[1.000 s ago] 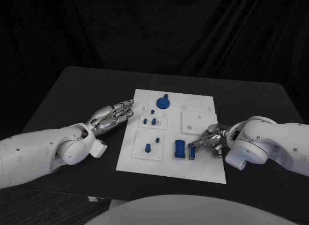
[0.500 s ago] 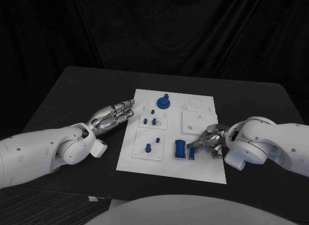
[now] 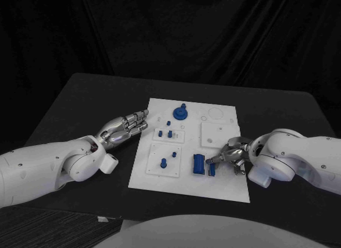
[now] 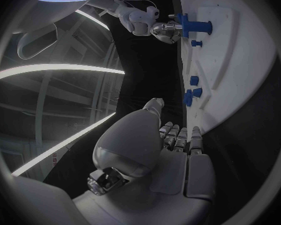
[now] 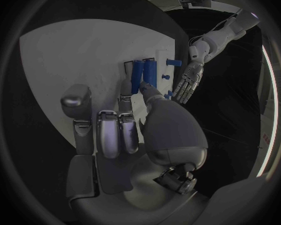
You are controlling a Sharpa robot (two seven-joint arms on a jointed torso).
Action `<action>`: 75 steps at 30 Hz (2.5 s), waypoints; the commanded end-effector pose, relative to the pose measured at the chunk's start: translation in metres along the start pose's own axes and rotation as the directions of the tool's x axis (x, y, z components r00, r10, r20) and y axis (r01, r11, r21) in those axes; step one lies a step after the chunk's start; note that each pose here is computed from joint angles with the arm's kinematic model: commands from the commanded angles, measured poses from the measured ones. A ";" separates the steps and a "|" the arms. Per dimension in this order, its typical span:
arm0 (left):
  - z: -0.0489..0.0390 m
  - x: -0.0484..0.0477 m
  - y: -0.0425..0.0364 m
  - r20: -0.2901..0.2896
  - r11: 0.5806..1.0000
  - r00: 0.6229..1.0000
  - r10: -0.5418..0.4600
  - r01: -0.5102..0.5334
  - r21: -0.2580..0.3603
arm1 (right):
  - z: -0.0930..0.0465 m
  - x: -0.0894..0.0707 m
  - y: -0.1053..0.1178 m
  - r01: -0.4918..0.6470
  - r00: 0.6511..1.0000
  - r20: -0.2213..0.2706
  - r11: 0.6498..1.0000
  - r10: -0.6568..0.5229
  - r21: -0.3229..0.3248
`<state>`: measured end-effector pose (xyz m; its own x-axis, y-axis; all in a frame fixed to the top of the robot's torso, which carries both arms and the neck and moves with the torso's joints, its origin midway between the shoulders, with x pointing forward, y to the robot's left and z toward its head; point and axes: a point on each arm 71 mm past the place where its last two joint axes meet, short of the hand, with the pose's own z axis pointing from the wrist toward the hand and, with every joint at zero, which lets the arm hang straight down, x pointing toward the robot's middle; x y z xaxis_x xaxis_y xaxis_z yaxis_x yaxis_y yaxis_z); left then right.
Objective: Assemble the parts on the task board
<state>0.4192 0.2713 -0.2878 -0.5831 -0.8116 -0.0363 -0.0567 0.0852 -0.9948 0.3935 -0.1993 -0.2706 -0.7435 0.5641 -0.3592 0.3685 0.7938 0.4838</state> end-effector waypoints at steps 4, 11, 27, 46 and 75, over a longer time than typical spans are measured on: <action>0.0009 0.0023 -0.0004 -0.012 1.000 1.000 -0.013 0.013 0.011 | 0.000 0.002 -0.003 0.038 0.999 -0.007 0.999 -0.038 0.009; 0.0011 0.0025 -0.0001 -0.013 1.000 1.000 -0.014 0.014 0.010 | 0.000 0.003 -0.003 0.046 0.999 -0.010 0.999 -0.046 0.008; 0.0012 0.0029 0.0004 -0.017 1.000 1.000 -0.016 0.016 0.006 | 0.000 0.001 -0.004 0.039 0.999 0.002 0.999 -0.039 0.010; -0.0003 0.0030 -0.0015 -0.013 0.999 1.000 -0.015 0.016 0.032 | -0.030 -0.010 -0.005 0.053 0.990 0.133 0.991 -0.036 -0.125; -0.0018 0.0015 -0.0013 -0.011 0.999 1.000 -0.016 0.016 0.037 | -0.039 0.027 -0.015 0.531 0.825 0.400 0.790 -0.399 -0.307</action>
<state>0.4176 0.2721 -0.2875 -0.5864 -0.8095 -0.0304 -0.0448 0.0699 -0.9965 0.3467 -0.2061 -0.2563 -0.5586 0.2764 -0.7820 -0.2355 0.8512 0.4691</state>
